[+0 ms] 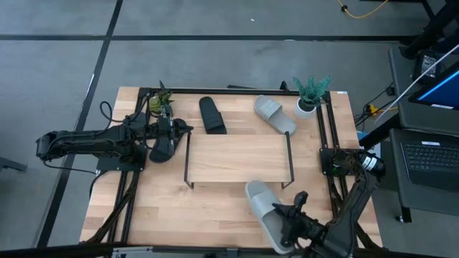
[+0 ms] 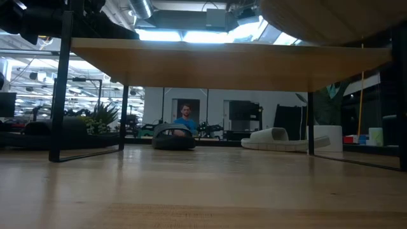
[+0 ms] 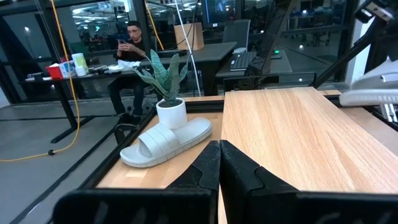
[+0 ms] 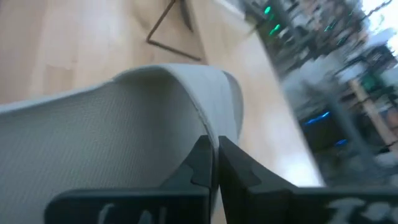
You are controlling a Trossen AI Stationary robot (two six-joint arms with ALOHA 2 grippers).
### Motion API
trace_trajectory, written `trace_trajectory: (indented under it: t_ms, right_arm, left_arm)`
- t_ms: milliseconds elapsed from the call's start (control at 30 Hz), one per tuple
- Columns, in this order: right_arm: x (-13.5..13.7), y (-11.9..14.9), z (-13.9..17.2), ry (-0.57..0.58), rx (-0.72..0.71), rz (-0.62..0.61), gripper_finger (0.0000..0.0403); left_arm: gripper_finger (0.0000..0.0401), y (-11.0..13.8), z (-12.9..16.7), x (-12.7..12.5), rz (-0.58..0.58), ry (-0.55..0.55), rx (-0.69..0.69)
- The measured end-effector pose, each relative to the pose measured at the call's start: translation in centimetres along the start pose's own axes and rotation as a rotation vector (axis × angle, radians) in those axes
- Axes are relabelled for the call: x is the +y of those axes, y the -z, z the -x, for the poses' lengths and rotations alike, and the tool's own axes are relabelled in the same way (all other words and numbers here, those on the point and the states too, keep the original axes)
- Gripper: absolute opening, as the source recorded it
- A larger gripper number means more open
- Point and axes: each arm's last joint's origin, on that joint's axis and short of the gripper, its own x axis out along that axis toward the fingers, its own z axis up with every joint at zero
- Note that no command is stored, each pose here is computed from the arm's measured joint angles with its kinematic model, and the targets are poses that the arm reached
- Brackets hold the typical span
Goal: Pick and place slides into the shelf
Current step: Put the bottom gray slide on the shelf
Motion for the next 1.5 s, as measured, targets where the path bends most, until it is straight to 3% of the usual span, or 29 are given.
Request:
trace_trajectory:
  t_ms: [233,567,1100,1500]
  right_arm:
    - [-1.2,-0.7,-2.0,0.107,-0.019,0.073,0.0012]
    - [-3.6,-1.5,-6.0,0.211,0.090,0.098,0.0012]
    - [-11.3,-5.8,-5.2,0.115,0.153,0.014,0.0012]
    - [-16.3,-7.0,-9.5,0.069,0.329,-0.015,0.0012]
  left_arm:
    - [0.0000,0.0,0.0,0.0,0.000,0.000,0.000]
    - [0.0000,0.0,0.0,0.0,0.000,0.000,0.000]
    - [0.0000,0.0,0.0,0.0,-0.001,-0.001,0.000]
    - [0.0000,0.0,0.0,0.0,-0.001,-0.001,0.000]
